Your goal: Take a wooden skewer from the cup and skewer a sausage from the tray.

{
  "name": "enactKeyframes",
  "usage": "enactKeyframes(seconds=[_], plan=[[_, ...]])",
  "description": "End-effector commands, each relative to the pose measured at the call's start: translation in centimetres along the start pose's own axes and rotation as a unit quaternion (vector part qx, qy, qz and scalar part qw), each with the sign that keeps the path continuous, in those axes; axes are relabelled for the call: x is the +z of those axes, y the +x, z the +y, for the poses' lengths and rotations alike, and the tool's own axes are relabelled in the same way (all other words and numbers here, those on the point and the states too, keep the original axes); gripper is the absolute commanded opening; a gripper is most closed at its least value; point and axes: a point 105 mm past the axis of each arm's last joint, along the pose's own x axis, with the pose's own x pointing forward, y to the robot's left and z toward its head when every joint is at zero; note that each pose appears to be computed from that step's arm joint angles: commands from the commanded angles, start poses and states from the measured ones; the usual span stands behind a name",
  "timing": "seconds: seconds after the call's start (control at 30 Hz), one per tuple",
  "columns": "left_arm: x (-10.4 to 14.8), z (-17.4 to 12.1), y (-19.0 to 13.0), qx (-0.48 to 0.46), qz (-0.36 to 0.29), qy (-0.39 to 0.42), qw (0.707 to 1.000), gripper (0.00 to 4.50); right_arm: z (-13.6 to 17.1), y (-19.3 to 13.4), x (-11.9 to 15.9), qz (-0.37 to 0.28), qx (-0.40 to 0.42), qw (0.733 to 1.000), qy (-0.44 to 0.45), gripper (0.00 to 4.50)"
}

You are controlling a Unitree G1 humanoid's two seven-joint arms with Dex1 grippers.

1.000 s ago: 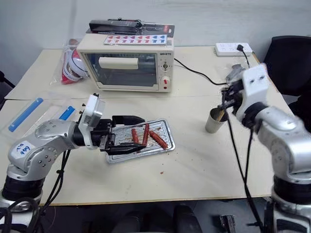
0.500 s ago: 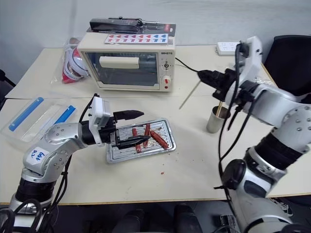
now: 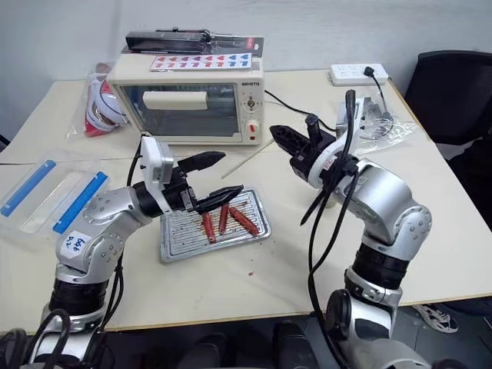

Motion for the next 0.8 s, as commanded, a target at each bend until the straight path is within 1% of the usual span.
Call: enactKeyframes(seconds=[0.03, 0.2, 0.33, 0.43, 0.53, 0.6, 0.8], plan=[[1.3, -0.3, 0.2, -0.001, -0.026, 0.015, 1.0, 4.5, 1.2, -0.4, -0.4, -0.017, 0.021, 0.999, 0.026, 0.05], [1.8, -0.7, 0.1, -0.012, -0.044, -0.003, 0.999, 4.5, 0.7, -0.6, -0.4, -0.021, 0.024, 0.999, 0.034, 0.05], [2.3, -0.5, 0.0, -0.012, -0.052, -0.006, 0.999, 3.82, 0.6, -0.7, -0.3, -0.021, 0.032, 0.999, 0.035, 0.0], [2.5, -0.5, 0.1, -0.013, -0.053, -0.005, 0.998, 3.12, 0.6, -0.8, -0.4, -0.02, 0.036, 0.999, 0.034, 0.0], [2.4, -0.5, 0.3, -0.015, -0.053, -0.004, 0.998, 2.32, 0.5, -0.9, -0.6, -0.019, 0.043, 0.998, 0.034, 0.0], [2.2, -0.5, 0.4, -0.015, -0.048, -0.002, 0.999, 1.93, 0.7, -1.0, -0.6, -0.02, 0.049, 0.998, 0.033, 0.0], [2.3, -0.6, 0.8, -0.022, -0.051, -0.002, 0.998, 1.93, 1.0, -1.0, -0.7, -0.019, 0.062, 0.997, 0.031, 0.0]])
